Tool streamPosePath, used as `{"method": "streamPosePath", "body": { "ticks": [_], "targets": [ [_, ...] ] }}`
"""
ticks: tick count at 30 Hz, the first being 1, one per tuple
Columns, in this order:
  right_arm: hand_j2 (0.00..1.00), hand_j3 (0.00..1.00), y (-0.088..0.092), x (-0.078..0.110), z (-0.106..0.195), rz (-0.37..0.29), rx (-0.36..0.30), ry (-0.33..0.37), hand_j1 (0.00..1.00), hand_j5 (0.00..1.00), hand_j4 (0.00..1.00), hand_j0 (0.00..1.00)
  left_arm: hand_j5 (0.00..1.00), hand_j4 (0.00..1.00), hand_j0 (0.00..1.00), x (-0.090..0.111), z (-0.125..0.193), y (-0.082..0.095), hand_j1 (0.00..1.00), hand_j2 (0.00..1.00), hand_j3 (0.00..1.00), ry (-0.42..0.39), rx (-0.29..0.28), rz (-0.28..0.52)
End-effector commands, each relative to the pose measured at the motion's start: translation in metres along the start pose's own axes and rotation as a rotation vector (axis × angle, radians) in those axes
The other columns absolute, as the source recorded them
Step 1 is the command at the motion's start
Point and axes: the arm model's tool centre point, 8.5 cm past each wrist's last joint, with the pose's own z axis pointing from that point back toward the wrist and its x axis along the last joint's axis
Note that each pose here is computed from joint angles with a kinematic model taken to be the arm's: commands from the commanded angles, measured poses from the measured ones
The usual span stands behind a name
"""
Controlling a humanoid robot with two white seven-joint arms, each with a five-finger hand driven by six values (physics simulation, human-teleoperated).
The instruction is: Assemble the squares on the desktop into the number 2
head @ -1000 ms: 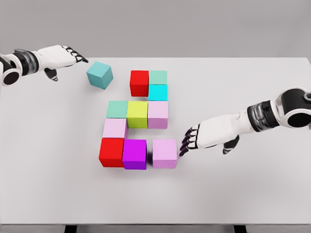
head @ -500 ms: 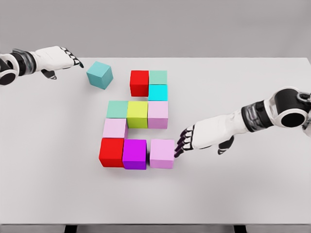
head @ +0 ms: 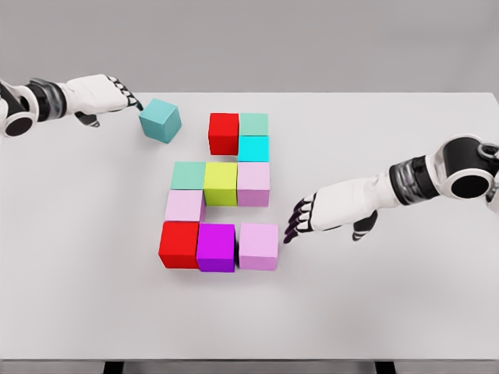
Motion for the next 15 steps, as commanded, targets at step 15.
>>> {"method": "streamPosePath", "body": {
  "ticks": [15],
  "targets": [
    [1.00,1.00,-0.0131,0.0046,-0.0076,0.020,-0.024,-0.023,1.00,1.00,1.00,1.00,0.89,0.89,0.89,0.0029,0.0042,0.0064,0.89,0.89,0.89,-0.020,0.023,-0.025]
  ]
}}
